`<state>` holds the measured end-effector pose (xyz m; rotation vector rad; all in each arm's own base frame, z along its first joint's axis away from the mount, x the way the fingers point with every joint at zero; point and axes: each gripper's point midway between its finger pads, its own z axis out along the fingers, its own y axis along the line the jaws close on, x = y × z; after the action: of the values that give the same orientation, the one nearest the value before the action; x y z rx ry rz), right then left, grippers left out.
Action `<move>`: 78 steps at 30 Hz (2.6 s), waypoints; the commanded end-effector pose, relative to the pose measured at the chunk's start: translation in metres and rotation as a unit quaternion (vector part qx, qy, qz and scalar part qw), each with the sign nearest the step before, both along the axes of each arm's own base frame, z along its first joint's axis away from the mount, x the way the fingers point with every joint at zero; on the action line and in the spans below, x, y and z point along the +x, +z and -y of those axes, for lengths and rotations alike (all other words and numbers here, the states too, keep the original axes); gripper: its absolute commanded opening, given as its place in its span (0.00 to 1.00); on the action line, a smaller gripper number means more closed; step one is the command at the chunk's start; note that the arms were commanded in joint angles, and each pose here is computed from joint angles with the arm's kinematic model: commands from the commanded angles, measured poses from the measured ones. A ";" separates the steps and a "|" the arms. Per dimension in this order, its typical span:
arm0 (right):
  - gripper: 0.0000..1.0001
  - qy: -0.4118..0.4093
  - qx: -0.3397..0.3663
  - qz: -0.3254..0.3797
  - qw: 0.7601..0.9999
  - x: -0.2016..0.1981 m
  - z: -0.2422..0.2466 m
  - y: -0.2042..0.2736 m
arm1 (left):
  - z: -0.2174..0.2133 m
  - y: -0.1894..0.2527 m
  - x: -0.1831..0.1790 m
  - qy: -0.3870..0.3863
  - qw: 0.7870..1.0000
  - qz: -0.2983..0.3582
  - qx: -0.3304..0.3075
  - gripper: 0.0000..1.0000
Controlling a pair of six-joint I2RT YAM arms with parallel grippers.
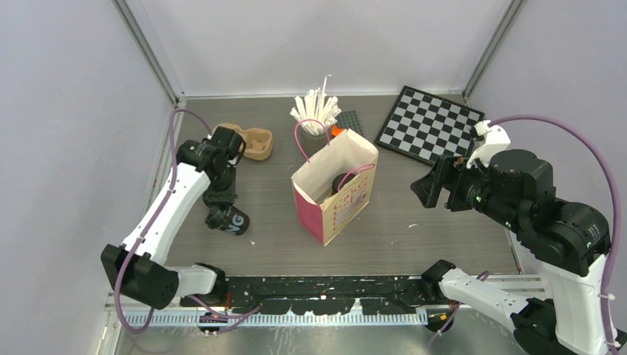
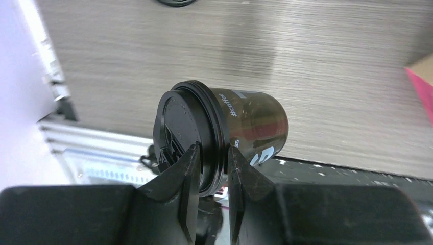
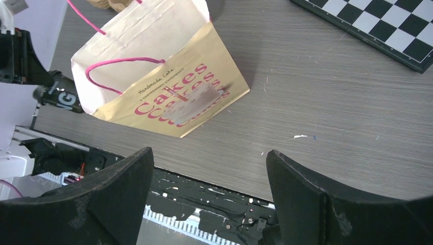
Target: Pack the takeout coffee
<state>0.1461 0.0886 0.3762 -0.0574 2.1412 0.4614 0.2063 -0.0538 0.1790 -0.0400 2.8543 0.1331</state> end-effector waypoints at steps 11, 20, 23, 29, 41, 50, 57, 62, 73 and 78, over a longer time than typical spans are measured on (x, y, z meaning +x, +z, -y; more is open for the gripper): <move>0.85 0.043 -0.029 0.035 0.998 -0.002 0.001 0.016 | -0.073 -0.005 -0.011 0.146 0.967 0.012 0.208 0.06; 0.86 0.039 -0.049 0.056 0.996 -0.006 0.013 0.020 | -0.048 -0.037 -0.009 0.164 0.956 0.003 0.242 0.20; 0.86 0.036 -0.055 0.060 0.996 -0.006 0.016 0.020 | -0.037 -0.044 -0.007 0.157 0.955 -0.004 0.251 0.22; 0.86 0.032 -0.053 0.058 0.996 -0.005 0.016 0.019 | -0.006 -0.053 -0.005 0.126 0.953 -0.009 0.277 0.23; 0.86 0.031 -0.050 0.048 0.997 -0.002 0.011 0.015 | 0.041 -0.075 -0.011 0.099 0.961 -0.013 0.259 0.44; 0.86 0.031 -0.048 0.047 0.997 -0.001 0.010 0.014 | 0.056 -0.054 -0.010 0.115 0.969 0.017 0.217 0.49; 0.86 0.028 -0.038 0.044 0.998 0.004 0.005 0.011 | 0.065 -0.017 -0.008 0.140 0.978 0.060 0.141 0.55; 0.86 0.020 -0.010 0.027 0.999 0.012 -0.008 0.015 | 0.066 0.027 0.002 0.136 0.981 0.110 0.079 0.61; 0.82 0.076 0.093 -0.006 0.993 0.045 -0.081 0.041 | 0.077 0.176 0.004 0.081 0.945 0.277 -0.154 1.00; 0.81 0.104 0.057 0.032 0.992 0.052 -0.132 0.054 | 0.091 0.251 -0.012 0.026 0.883 0.356 -0.304 1.00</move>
<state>0.1929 0.1814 0.3951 -0.1756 2.1872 0.6631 0.2012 -0.1311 0.3690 -0.3302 2.2404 -0.3541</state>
